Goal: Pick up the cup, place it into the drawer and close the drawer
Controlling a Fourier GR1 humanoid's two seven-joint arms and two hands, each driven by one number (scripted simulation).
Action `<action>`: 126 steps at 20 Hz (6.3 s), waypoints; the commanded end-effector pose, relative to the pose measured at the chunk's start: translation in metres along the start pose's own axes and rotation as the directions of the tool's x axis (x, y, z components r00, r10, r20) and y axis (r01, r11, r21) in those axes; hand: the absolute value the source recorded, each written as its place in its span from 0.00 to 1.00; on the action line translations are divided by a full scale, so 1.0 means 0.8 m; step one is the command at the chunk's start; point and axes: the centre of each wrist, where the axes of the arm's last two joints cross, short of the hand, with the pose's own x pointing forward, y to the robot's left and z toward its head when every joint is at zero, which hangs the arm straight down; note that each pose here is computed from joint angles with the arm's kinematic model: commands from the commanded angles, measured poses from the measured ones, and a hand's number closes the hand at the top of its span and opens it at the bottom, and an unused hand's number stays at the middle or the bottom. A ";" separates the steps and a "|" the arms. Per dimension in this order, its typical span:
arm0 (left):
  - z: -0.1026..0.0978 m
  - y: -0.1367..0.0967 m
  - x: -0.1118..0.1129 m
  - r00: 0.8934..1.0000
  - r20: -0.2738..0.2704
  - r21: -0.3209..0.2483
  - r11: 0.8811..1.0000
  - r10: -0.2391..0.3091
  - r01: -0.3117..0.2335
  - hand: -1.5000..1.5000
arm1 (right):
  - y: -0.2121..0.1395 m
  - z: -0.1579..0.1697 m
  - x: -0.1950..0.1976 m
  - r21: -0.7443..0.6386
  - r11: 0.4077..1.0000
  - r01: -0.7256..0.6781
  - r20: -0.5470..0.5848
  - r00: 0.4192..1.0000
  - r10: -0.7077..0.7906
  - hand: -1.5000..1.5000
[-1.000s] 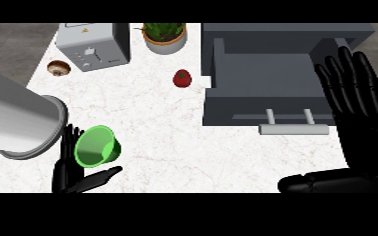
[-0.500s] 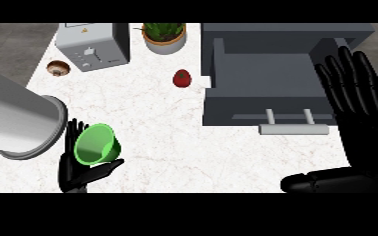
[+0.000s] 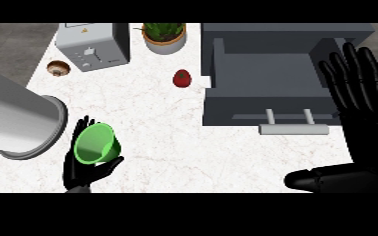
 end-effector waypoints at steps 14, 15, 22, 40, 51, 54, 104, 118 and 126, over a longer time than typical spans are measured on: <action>-0.039 -0.020 0.014 0.983 0.183 -0.071 0.997 0.000 0.013 1.00 | 0.001 0.017 0.004 0.003 1.000 -0.016 -0.002 1.000 0.016 0.00; -0.050 -0.030 -0.005 0.986 0.165 -0.087 0.996 -0.006 0.021 1.00 | -0.016 0.005 0.013 0.018 1.000 -0.003 -0.005 1.000 0.003 0.00; -0.085 -0.027 0.034 0.974 0.220 -0.164 0.986 0.061 -0.025 1.00 | 0.000 -0.001 0.009 -0.019 1.000 -0.009 -0.005 1.000 0.009 0.00; -0.151 -0.221 0.174 0.959 0.238 -0.430 0.902 0.155 -0.039 1.00 | 0.004 -0.001 -0.008 0.000 1.000 -0.011 -0.016 1.000 0.011 0.00; -0.185 -0.318 0.256 0.954 0.279 -0.441 0.897 0.112 0.024 1.00 | -0.001 0.019 -0.002 -0.018 1.000 -0.016 -0.005 1.000 0.016 0.00; -0.171 -0.364 0.282 0.952 0.293 -0.447 0.893 0.087 0.056 1.00 | 0.003 -0.012 -0.003 -0.004 1.000 -0.018 -0.004 1.000 0.018 0.00; -0.221 -0.501 0.193 0.879 0.231 -0.417 0.774 -0.416 0.476 0.00 | -0.008 -0.022 -0.018 0.071 0.997 0.020 0.036 0.999 -0.022 0.00; -0.218 -0.515 0.219 0.979 0.199 -0.507 0.851 -0.043 0.140 0.00 | -0.018 0.001 -0.021 0.088 0.989 0.118 0.000 0.993 -0.118 0.00; -0.233 -0.471 0.230 0.988 0.154 -0.443 0.895 0.017 0.053 0.00 | -0.027 0.010 0.014 0.234 0.971 -0.041 -0.002 0.999 0.043 1.00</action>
